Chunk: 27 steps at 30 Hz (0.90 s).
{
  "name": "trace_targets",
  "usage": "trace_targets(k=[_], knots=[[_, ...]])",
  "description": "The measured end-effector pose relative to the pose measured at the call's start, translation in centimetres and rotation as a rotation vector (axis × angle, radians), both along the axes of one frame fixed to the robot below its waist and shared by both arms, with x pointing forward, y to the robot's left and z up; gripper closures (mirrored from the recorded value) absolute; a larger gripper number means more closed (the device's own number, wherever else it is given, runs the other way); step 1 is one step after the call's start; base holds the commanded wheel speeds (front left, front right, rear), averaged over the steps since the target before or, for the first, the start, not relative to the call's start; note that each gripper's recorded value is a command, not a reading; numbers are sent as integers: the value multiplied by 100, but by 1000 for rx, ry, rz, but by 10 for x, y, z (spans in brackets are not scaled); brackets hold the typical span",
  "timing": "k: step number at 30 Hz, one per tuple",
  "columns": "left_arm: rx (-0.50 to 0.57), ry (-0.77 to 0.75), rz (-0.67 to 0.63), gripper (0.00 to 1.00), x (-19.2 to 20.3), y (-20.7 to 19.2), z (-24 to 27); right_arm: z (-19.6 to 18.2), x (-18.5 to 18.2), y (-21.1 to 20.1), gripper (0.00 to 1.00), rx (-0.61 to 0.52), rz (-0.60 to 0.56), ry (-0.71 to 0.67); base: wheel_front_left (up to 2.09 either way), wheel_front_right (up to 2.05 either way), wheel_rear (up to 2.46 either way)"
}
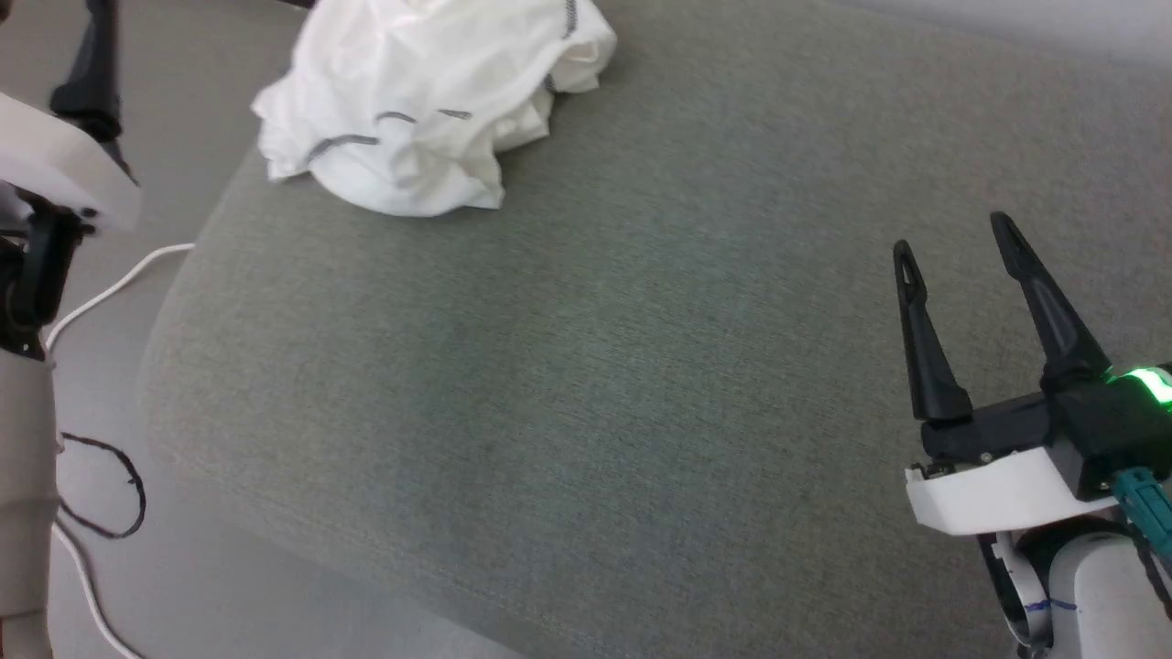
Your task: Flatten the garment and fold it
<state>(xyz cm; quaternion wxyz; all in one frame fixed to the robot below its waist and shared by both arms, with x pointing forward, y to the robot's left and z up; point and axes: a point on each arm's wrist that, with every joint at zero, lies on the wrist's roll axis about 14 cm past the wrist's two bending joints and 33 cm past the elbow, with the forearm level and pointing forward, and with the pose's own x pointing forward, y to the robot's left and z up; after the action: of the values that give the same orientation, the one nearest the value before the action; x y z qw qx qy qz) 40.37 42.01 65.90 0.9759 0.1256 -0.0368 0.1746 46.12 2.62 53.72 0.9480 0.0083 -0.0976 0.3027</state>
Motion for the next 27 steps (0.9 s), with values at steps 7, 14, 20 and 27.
trace_targets(k=[7, 14, 20, 27], knots=[[-182, 206, -17, 0, 52, 7, -67, -20, 16, -23, 0, -30, -67, 37, 0, 0, 0], [-358, 365, -91, 0, 99, -23, -136, -51, 26, -51, 0, -69, -141, 98, 0, 0, 0], [-462, 663, -76, 0, 98, -37, -220, -70, 29, -67, 0, -100, -180, 139, 0, 0, 0], [-503, 838, -22, 58, 100, -39, -269, -82, 31, -85, 0, -131, -227, 167, 0, 0, 0]])
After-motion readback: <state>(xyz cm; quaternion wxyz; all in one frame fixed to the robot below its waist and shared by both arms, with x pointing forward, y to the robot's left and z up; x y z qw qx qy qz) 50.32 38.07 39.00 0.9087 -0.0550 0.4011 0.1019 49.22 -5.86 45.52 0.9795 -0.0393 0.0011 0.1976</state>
